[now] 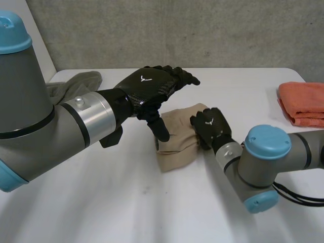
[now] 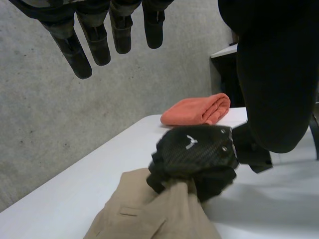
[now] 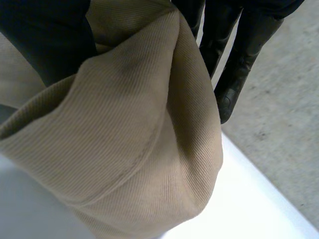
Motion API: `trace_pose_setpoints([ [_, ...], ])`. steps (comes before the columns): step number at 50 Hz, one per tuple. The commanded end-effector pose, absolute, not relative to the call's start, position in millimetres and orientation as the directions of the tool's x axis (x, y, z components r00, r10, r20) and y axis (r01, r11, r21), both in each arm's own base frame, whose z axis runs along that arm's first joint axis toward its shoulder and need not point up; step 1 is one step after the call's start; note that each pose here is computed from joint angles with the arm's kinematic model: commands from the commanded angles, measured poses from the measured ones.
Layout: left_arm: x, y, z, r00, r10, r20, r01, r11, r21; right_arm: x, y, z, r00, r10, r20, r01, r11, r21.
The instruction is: Fold the laundry.
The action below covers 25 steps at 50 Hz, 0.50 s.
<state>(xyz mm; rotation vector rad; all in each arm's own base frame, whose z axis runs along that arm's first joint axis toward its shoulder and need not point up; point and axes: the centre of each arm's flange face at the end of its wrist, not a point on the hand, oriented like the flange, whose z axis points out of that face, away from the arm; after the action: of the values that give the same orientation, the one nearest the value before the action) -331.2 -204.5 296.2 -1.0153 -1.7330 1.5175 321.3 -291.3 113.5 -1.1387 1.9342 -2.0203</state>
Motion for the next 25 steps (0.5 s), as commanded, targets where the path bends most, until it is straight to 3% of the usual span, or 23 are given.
trace_pose_setpoints([
  [1, -330.7, -204.8, 296.9, -0.519, 0.854, -0.037, 0.148, 0.047, -0.988, 302.2, -319.4, 134.1, -0.744, -0.502, 0.441, -0.404, -0.187, -0.895],
  [5, -330.6, -204.6, 297.4, -0.519, 0.854, -0.038, 0.147, 0.046, -0.988, 262.3, -351.9, 137.5, -0.740, -0.450, 0.499, -0.468, -0.189, -0.863],
  [12, -330.8, -205.0, 296.4, -0.518, 0.854, -0.036, 0.149, 0.048, -0.988, 193.7, -401.4, 156.0, -0.666, -0.412, 0.623, -0.539, -0.313, -0.782],
  [16, -330.8, -205.0, 296.4, -0.518, 0.854, -0.036, 0.149, 0.048, -0.988, 182.5, -423.4, 176.4, -0.654, -0.404, 0.640, -0.504, -0.398, -0.766],
  [25, -330.6, -204.8, 296.5, -0.520, 0.854, -0.037, 0.149, 0.048, -0.988, 156.9, -494.3, 269.4, -0.811, -0.304, 0.500, -0.273, -0.558, -0.783],
])
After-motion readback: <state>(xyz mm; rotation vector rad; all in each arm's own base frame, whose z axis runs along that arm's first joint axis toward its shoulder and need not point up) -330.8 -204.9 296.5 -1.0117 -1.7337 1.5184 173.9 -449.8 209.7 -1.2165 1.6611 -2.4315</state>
